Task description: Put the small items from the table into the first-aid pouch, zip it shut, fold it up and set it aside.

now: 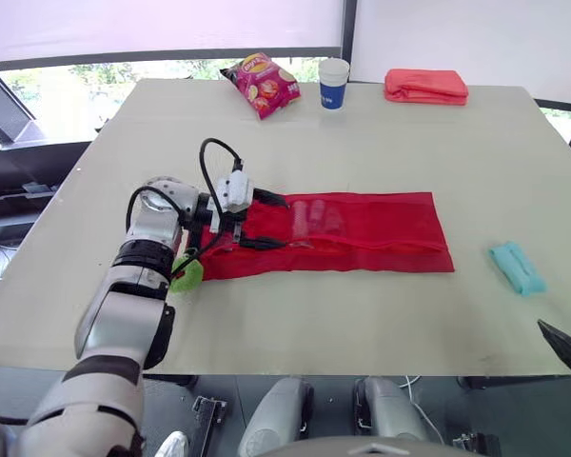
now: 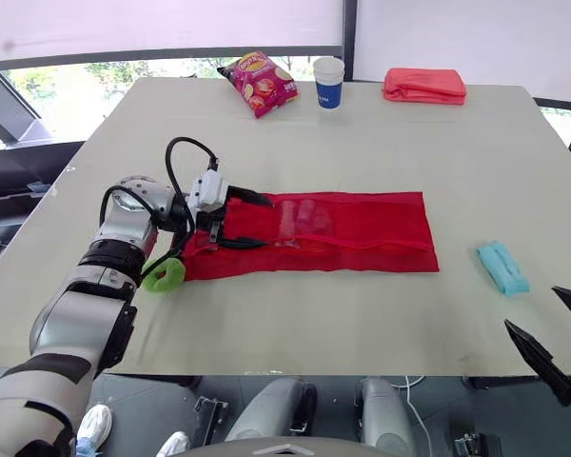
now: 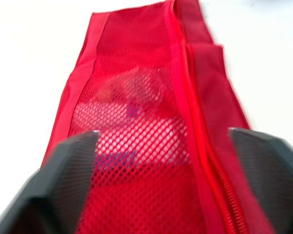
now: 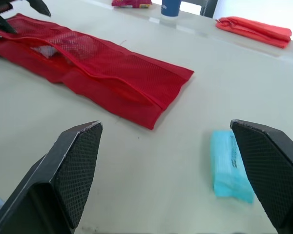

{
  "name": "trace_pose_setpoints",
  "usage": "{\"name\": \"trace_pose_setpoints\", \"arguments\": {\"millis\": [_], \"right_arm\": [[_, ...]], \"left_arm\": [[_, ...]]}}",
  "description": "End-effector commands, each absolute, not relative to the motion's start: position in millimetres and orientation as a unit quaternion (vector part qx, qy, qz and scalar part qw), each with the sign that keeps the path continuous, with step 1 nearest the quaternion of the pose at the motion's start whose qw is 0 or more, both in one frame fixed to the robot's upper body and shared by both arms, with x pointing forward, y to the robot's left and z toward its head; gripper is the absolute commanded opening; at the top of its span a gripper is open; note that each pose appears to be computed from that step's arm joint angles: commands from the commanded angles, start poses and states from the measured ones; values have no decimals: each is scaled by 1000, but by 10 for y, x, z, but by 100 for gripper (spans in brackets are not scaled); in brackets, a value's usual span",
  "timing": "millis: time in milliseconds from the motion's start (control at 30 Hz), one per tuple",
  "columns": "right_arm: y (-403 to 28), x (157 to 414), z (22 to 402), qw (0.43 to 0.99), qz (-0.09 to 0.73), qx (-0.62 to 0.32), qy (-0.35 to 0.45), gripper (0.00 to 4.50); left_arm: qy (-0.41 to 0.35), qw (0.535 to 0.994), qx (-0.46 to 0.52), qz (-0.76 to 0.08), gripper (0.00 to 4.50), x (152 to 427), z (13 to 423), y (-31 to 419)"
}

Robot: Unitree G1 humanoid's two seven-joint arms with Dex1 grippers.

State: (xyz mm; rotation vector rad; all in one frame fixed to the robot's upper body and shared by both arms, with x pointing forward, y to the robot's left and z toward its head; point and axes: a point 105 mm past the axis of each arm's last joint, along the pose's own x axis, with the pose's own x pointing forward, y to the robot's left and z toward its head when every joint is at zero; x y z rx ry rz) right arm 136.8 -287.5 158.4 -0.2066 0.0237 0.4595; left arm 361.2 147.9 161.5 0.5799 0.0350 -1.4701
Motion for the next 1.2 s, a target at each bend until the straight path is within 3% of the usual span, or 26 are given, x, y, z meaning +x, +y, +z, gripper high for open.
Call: {"name": "trace_pose_setpoints", "arguments": {"millis": [33, 267, 467, 700, 1200], "right_arm": [[-2989, 1234, 1694, 973, 201, -115, 1, 450], [-3057, 1117, 1635, 980, 158, -116, 17, 450], [-3033, 1152, 1673, 983, 141, -118, 9, 450], [-2969, 1219, 1676, 984, 132, -117, 0, 450], [-2877, 1200, 1499, 987, 116, -111, 24, 450]], "left_arm": [[0, 677, 252, -692, 448, 3515, 1741, 1375], [-27, 694, 241, -678, 448, 3530, 1710, 887], [-29, 689, 262, -675, 448, 3480, 1537, 427], [1, 693, 313, -649, 448, 3624, 1241, -35], [10, 719, 298, -627, 448, 3721, 1188, -578]]}}
